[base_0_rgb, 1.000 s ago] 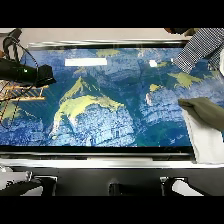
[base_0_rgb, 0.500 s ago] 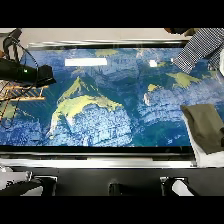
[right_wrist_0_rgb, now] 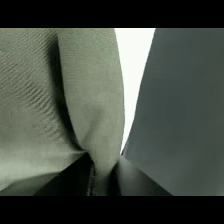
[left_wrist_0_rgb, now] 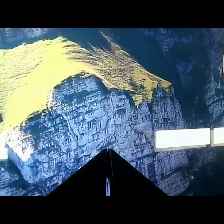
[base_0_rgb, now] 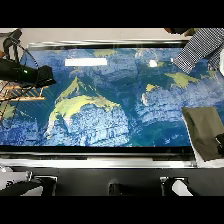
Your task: Fold the clothes and pants, and hang the long-sleeved shirts on hangers.
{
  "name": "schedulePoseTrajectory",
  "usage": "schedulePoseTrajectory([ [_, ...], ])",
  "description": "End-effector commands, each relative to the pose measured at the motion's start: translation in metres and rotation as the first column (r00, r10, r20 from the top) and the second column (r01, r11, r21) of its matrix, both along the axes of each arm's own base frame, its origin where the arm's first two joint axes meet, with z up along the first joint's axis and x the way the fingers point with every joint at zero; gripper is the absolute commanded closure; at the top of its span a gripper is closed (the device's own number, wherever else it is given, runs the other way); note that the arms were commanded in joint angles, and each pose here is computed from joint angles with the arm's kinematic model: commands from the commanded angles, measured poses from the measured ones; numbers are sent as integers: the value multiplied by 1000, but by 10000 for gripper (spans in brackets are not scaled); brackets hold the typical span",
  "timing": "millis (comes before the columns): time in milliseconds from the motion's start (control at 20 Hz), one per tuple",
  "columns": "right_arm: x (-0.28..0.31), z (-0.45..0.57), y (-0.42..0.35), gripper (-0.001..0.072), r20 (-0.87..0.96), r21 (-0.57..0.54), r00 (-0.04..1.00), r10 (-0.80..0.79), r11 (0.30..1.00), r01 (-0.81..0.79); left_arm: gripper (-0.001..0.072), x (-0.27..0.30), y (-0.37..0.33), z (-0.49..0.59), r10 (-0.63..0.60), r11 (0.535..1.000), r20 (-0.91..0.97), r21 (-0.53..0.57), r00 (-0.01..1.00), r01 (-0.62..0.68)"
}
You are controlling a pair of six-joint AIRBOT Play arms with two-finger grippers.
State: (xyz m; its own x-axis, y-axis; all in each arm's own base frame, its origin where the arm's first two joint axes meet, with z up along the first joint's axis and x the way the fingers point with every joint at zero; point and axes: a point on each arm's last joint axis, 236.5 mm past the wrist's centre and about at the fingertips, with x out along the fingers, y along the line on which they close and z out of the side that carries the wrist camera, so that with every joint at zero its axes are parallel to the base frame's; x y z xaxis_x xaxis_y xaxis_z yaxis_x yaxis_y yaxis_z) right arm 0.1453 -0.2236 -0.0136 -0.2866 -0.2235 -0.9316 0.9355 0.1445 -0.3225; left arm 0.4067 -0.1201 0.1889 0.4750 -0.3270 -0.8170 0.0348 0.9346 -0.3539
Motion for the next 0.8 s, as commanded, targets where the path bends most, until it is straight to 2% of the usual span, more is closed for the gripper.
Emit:
schedulePoseTrajectory([
  [0,-8,2,-3,677,-34,-16,999,-3,1000,2,690,0,0,0,0,1000,0,0,1000,0],
  [100,-10,3,-3,665,-43,-17,999,-3,1000,2,690,0,0,0,0,1000,0,0,1000,0],
  [150,-13,4,-3,581,-58,-16,998,-7,1000,6,690,0,0,0,0,1000,0,0,1000,0],
  [200,-18,6,-4,442,-78,-23,997,-9,1000,8,690,0,0,0,-1,1000,0,0,1000,1],
  [250,-25,10,-7,251,-106,-43,994,-20,999,16,690,0,0,0,0,1000,0,0,1000,0],
  [300,-29,14,-12,142,-125,-66,992,-26,998,18,690,0,0,0,0,1000,0,0,1000,0],
  [450,-15,20,-21,164,-65,-102,998,-11,995,5,689,0,0,0,-1,1000,0,1,1000,1],
  [550,24,28,-23,192,103,-101,994,48,994,-38,687,0,0,-1,-1,1000,-3,2,1000,1],
  [650,91,43,-13,377,356,-82,919,169,985,-150,687,-2,1,-5,-2,1000,-17,7,1000,2],
  [750,160,69,20,465,561,-91,761,326,938,-335,689,-6,6,-18,-27,999,-39,46,999,29],
])
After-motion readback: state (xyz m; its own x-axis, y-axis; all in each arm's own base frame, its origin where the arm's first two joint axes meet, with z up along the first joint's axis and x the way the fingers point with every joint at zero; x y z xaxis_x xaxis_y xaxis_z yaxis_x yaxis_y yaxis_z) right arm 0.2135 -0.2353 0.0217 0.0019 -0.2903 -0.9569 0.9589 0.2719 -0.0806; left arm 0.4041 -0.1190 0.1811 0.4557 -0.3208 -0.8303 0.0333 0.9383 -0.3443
